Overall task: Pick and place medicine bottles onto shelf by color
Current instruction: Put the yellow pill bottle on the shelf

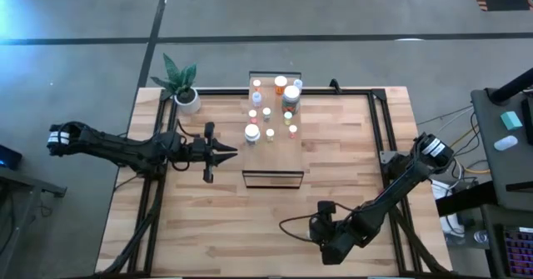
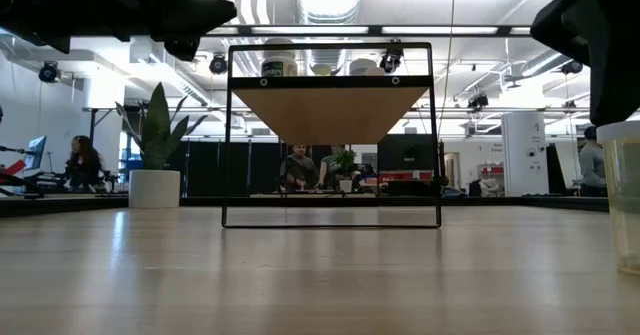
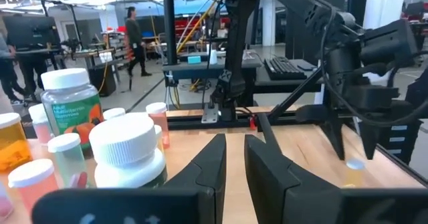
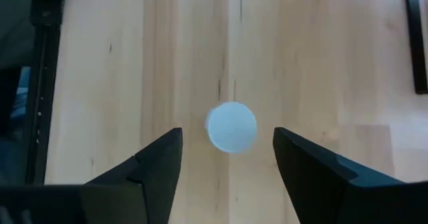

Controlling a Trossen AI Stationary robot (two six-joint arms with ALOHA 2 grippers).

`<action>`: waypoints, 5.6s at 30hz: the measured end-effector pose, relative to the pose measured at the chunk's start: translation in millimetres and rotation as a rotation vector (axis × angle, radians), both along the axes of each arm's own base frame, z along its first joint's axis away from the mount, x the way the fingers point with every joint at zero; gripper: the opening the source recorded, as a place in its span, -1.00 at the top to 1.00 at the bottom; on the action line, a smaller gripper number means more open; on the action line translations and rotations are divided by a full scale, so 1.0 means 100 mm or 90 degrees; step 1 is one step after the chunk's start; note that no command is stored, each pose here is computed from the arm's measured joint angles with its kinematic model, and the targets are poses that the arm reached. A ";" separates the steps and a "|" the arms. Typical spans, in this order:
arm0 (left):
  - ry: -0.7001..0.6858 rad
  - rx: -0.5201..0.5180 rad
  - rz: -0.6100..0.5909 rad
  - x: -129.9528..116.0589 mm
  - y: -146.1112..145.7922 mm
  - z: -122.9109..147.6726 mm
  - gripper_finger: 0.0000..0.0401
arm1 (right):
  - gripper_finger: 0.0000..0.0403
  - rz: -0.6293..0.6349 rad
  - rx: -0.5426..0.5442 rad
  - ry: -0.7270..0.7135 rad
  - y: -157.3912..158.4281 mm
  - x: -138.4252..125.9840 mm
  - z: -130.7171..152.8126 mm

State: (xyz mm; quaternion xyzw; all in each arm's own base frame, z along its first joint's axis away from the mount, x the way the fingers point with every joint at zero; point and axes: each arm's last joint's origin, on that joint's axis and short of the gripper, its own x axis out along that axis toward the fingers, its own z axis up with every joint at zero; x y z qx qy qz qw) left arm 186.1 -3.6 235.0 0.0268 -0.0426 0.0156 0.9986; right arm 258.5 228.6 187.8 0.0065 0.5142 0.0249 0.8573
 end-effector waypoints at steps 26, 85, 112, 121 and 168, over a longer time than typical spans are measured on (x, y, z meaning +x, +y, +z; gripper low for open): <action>-0.020 0.005 0.001 -0.04 0.00 0.06 0.82 | 0.46 0.000 0.005 -0.012 -0.01 0.10 -0.13; -0.004 0.000 0.000 -0.11 0.00 -0.07 0.82 | 0.31 -0.269 -0.052 -0.001 -2.29 0.79 1.37; 0.048 -0.048 0.003 -0.06 0.00 -0.08 0.82 | -0.34 0.188 -0.108 -0.011 -2.24 0.72 1.34; 0.050 -0.048 0.013 -0.06 0.01 -0.09 0.82 | -0.14 0.229 -0.102 0.025 -2.40 0.86 1.16; 0.056 -0.030 0.013 -0.07 0.01 -0.12 0.82 | 0.43 0.025 0.055 0.107 -2.13 0.42 1.61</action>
